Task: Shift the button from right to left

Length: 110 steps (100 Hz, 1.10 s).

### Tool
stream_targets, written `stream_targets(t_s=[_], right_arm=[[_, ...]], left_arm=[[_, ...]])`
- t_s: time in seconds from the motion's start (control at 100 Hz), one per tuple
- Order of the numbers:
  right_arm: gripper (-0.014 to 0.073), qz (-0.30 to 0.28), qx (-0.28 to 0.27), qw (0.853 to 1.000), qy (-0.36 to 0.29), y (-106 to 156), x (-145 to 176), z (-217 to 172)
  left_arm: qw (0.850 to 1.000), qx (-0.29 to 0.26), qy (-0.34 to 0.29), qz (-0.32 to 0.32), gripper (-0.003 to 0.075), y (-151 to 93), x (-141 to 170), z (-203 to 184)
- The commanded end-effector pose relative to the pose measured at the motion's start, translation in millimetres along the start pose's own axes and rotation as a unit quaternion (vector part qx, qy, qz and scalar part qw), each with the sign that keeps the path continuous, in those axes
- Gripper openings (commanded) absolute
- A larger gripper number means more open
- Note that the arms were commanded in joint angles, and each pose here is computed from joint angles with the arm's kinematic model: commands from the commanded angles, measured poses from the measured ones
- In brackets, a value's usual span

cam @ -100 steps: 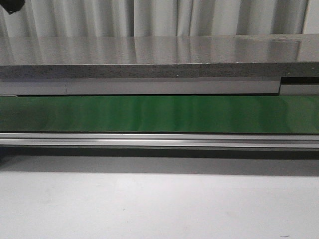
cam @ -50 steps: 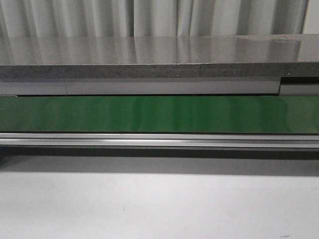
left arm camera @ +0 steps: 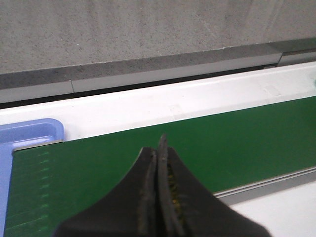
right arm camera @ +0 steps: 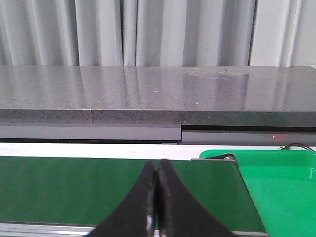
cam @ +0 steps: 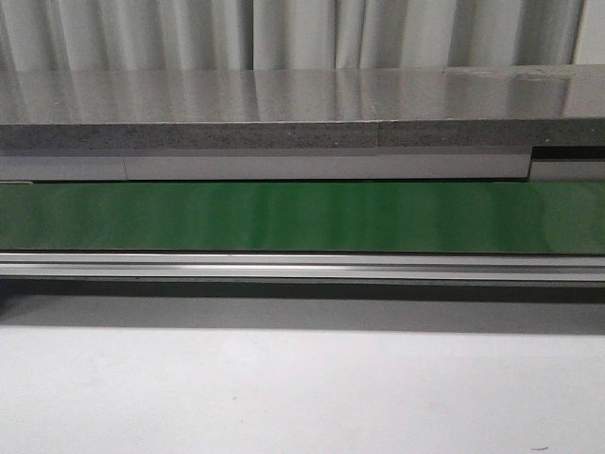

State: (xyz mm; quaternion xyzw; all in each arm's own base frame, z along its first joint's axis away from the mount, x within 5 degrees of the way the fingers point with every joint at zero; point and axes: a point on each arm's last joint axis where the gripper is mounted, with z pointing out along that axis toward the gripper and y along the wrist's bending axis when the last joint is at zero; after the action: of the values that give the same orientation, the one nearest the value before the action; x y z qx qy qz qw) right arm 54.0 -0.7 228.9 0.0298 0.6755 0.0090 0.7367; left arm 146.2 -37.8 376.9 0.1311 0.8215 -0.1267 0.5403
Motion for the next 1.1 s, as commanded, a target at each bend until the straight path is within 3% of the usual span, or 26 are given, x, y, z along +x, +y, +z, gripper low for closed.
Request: stream_targets(t_s=[0.0,0.49,0.59,0.7,0.92,1.09], right_arm=[[-0.0059,0.001,0.013,0.999,-0.041,-2,-14,0],[-0.0059,0.001,0.013,0.999,-0.041,-2,-14,0],[-0.0059,0.001,0.013,0.999,-0.041,-2,-14,0],[-0.0059,0.001,0.013,0.999,-0.041,-2,-14,0],[-0.0059,0.001,0.013,0.999,-0.041,-2,-14,0],[-0.0059,0.001,0.013,0.999,-0.041,-2,-14,0]], left_arm=[[0.998,-0.02,-0.062,-0.009,-0.002,-1,-2,-17],[0.991,-0.062,-0.12,-0.014,-0.002,-2,70,-34],[0.981,-0.106,-0.162,-0.007,-0.002,5,83,-36],[0.973,-0.13,-0.18,-0.061,-0.002,11,102,-35],[0.949,-0.161,-0.27,-0.011,-0.002,14,131,-37],[0.947,-0.163,-0.275,-0.01,-0.002,13,159,-33]])
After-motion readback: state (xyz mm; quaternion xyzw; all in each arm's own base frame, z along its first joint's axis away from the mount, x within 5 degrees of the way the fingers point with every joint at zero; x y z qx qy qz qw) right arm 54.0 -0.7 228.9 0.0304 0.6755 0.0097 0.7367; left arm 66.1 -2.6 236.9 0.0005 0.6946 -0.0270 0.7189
